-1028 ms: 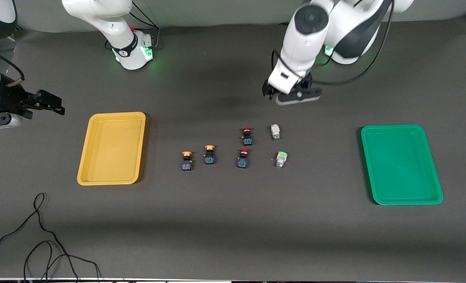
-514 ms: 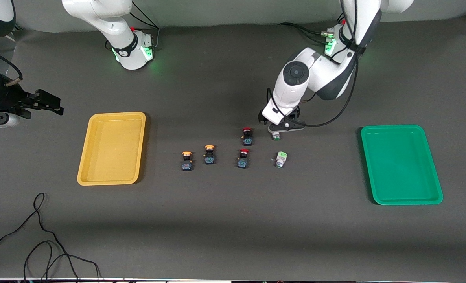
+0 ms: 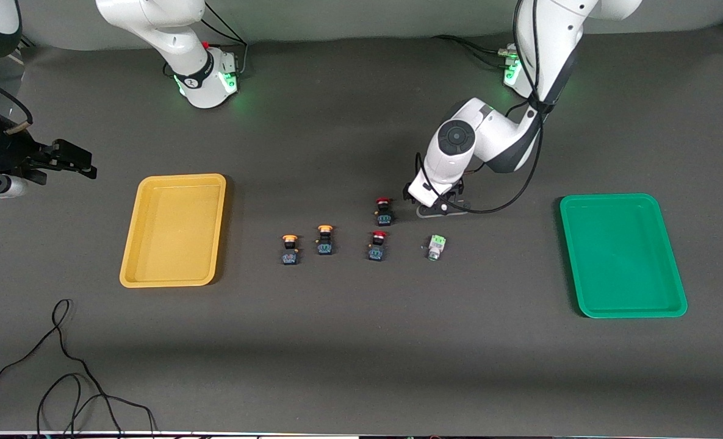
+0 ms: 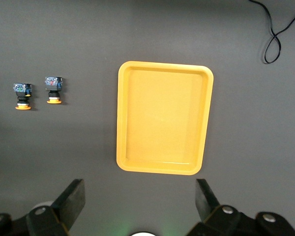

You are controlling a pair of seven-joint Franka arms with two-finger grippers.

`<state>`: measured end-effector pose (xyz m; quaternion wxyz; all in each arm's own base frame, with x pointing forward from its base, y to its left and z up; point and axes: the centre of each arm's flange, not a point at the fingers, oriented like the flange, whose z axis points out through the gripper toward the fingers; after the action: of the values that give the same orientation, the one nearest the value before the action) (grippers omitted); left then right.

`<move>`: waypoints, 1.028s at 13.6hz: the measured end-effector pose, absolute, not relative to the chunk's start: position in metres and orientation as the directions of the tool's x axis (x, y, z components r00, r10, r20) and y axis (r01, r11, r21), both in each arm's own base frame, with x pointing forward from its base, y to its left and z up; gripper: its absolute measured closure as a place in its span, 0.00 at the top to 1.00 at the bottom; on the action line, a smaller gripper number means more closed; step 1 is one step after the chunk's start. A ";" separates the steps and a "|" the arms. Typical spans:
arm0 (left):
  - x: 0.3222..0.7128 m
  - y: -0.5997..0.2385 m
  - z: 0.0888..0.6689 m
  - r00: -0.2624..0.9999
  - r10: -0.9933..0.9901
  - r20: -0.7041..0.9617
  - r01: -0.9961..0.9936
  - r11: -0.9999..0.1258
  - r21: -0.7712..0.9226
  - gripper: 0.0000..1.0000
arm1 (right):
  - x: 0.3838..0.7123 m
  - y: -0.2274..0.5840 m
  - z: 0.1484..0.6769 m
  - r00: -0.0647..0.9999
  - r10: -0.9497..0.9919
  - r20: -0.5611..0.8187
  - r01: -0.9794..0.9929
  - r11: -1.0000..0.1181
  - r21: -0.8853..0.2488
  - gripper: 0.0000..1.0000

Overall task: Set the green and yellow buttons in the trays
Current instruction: 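Grasp the green button with the left gripper while the right gripper reaches out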

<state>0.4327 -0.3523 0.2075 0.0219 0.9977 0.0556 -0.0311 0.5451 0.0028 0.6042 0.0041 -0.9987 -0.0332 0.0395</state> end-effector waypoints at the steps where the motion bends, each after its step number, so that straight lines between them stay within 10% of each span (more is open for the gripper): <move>1: 0.433 -0.352 0.202 0.992 0.112 -0.065 0.115 -0.992 0.043 1.00 | 0.545 0.003 0.604 0.995 0.067 -0.079 0.066 -0.998 -0.011 1.00; 5: 0.431 -0.352 0.182 0.991 0.113 -0.074 0.116 -0.992 0.047 0.99 | 0.545 0.008 0.605 0.997 0.020 -0.078 0.019 -1.000 -0.012 1.00; 11: 0.430 -0.354 0.182 0.991 0.108 -0.073 0.111 -0.993 0.048 0.35 | 0.547 0.093 0.584 0.991 -0.031 -0.129 -0.038 -0.998 -0.052 1.00; 14: 0.437 -0.356 0.193 0.990 0.129 -0.056 0.132 -0.989 0.060 0.33 | 0.548 0.158 0.547 0.980 -0.029 -0.194 -0.034 -0.999 -0.022 1.00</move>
<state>0.4370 -0.3563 0.1932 0.0318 0.9970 0.0655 -0.0261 0.5479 0.1582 0.5470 0.0125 -0.9950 0.0160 0.0975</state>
